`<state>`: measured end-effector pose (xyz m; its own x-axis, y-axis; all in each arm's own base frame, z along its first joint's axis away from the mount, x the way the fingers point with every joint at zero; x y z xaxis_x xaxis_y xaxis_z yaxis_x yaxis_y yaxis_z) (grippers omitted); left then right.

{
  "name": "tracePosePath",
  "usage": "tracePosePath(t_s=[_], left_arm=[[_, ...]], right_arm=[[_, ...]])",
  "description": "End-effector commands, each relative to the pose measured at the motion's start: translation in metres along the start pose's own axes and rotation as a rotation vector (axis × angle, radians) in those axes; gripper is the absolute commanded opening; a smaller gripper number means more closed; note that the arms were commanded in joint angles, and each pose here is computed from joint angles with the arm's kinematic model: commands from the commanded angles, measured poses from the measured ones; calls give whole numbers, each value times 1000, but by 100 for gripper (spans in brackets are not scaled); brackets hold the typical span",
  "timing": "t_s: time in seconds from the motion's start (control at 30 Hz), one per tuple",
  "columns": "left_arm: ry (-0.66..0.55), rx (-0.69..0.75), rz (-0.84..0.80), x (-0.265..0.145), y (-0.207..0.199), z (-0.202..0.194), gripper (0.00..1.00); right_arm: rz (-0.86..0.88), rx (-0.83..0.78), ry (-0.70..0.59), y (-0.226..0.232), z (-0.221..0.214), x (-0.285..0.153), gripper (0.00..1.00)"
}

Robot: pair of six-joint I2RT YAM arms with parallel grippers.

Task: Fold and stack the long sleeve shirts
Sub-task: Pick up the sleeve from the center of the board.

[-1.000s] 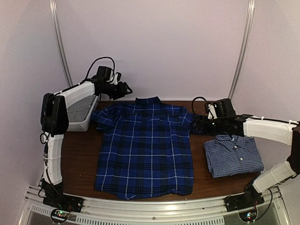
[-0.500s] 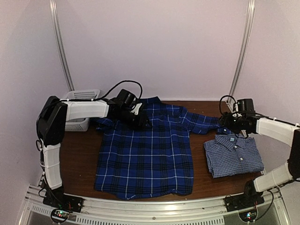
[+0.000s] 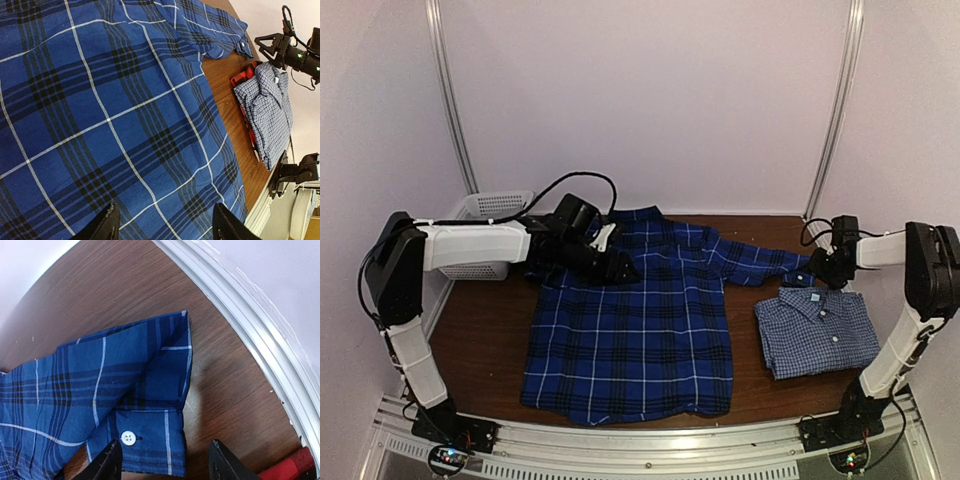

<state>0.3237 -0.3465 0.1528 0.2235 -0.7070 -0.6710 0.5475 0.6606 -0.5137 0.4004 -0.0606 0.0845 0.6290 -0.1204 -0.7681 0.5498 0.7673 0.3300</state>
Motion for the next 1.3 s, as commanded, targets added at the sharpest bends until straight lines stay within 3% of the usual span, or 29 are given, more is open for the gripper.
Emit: tracePosePath(t_s=[0.0, 0.47, 0.63, 0.73, 0.97, 1.03, 1.27], left_arm=[[-47, 8, -4, -11, -5, 5, 64], [-43, -6, 6, -12, -3, 0, 64], [-41, -6, 3, -12, -4, 0, 64], [-40, -7, 4, -12, -4, -1, 64], [-36, -7, 2, -13, -4, -4, 64], [-38, -7, 2, -14, -4, -4, 64], [-52, -7, -3, -19, -8, 0, 64]], right_arm=[[-99, -35, -45, -11, 17, 13, 60], [-177, -108, 5, -10, 10, 47, 61], [-198, -161, 34, 1, -1, 58, 57], [-186, -167, 65, 4, -7, 68, 50], [-138, -170, 70, 20, 5, 67, 8], [-109, -166, 56, 29, 14, 61, 1], [8, -163, -27, 68, 50, 14, 0]])
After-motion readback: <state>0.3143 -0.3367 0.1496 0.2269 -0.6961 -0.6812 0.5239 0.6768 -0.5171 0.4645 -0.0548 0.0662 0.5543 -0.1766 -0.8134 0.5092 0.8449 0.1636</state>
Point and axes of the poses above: each gripper's point midway between its finger pads, its own x axis out along the fingers, its own y axis along the line the jaws close on, z = x × y, the point moved 3 cm from there along -x, back along the fingers, and after that the axes turned 6 degrees about x, right-handed, at the moved point
